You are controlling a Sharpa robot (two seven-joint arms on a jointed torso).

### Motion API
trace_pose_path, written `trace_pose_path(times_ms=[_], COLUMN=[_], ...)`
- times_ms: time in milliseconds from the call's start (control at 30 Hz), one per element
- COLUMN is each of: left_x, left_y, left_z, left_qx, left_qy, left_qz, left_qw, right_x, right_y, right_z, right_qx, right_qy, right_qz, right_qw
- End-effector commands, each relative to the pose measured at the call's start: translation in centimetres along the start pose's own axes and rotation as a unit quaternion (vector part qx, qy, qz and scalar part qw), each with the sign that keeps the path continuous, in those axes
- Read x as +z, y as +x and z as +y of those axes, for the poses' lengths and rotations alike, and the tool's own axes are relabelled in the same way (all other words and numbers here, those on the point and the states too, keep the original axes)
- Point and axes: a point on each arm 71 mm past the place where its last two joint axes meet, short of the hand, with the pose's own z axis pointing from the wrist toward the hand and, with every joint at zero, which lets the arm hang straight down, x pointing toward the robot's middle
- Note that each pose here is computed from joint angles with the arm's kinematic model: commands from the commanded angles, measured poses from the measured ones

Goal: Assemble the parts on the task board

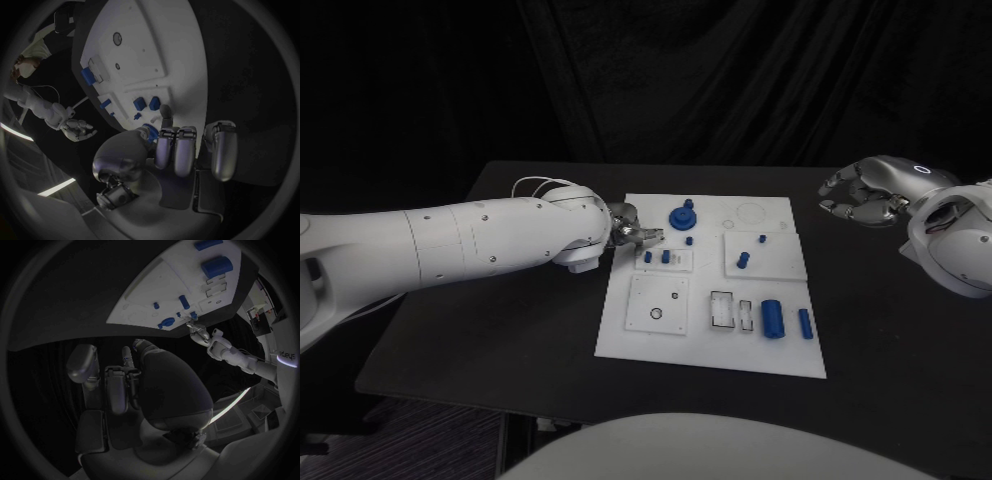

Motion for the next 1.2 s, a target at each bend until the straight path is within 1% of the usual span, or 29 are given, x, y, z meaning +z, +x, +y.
trace_pose_path(times_ms=[33,67,133,233,267,333,367,433,500,567,667,767,833,900,967,1000,1100,1200], left_x=[-0.52,-0.72,-1.12,-1.67,-1.91,-2.18,-2.28,-2.42,-2.42,-2.26,-1.75,-0.95,-0.49,-0.02,0.47,0.6,1.13,1.44], left_y=[-1.63,-1.95,-2.47,-3.12,-3.43,-3.77,-3.85,-3.85,-3.68,-3.5,-3.27,-3.09,-3.04,-3.0,-2.85,-2.81,-2.61,-2.51], left_z=[-0.9,-0.92,-1.0,-1.28,-1.52,-1.96,-2.24,-2.86,-3.49,-3.93,-4.43,-4.75,-4.89,-5.01,-5.14,-5.19,-5.6,-6.06], left_qx=[-0.016,-0.012,-0.005,0.01,0.017,0.028,0.036,0.053,0.072,0.084,0.099,0.112,0.117,0.125,0.144,0.151,0.188,0.204], left_qy=[0.085,0.097,0.116,0.139,0.153,0.178,0.194,0.23,0.267,0.29,0.311,0.322,0.326,0.33,0.334,0.335,0.342,0.348], left_qz=[-0.112,-0.134,-0.169,-0.206,-0.221,-0.233,-0.234,-0.226,-0.208,-0.191,-0.163,-0.129,-0.116,-0.108,-0.107,-0.109,-0.119,-0.127], left_qw=[0.99,0.986,0.979,0.968,0.963,0.956,0.952,0.945,0.938,0.934,0.931,0.931,0.931,0.929,0.925,0.924,0.913,0.906], right_x=[-0.1,-0.1,-0.2,-0.2,-0.2,-0.2,-0.2,-0.2,-0.2,-0.2,-0.2,-0.2,-0.2,-0.3,-0.4,-0.4,-0.5,-0.5], right_y=[0.0,-0.1,-0.1,-0.1,-0.2,-0.2,-0.2,-0.3,-0.3,-0.3,-0.3,-0.3,-0.4,-0.4,-0.4,-0.4,-0.4,-0.4], right_z=[-0.1,-0.1,-0.1,-0.1,0.0,0.0,0.1,0.1,0.2,0.2,0.1,0.1,0.0,0.0,-0.1,-0.1,-0.1,-0.1], right_qx=[0.001,0.001,0.002,0.002,0.003,0.004,0.004,0.005,0.005,0.005,0.005,0.005,0.005,0.006,0.006,0.006,0.006,0.006], right_qy=[0.005,0.005,0.004,0.003,0.001,-0.001,-0.003,-0.005,-0.007,-0.008,-0.008,-0.007,-0.007,-0.007,-0.006,-0.006,-0.006,-0.006], right_qz=[-0.006,-0.008,-0.009,-0.013,-0.015,-0.018,-0.02,-0.023,-0.025,-0.026,-0.027,-0.027,-0.028,-0.028,-0.029,-0.029,-0.029,-0.029], right_qw=[1.0,1.0,1.0,1.0,1.0,1.0,1.0,1.0,1.0,1.0,1.0,1.0,1.0,1.0,1.0,1.0,1.0,1.0])
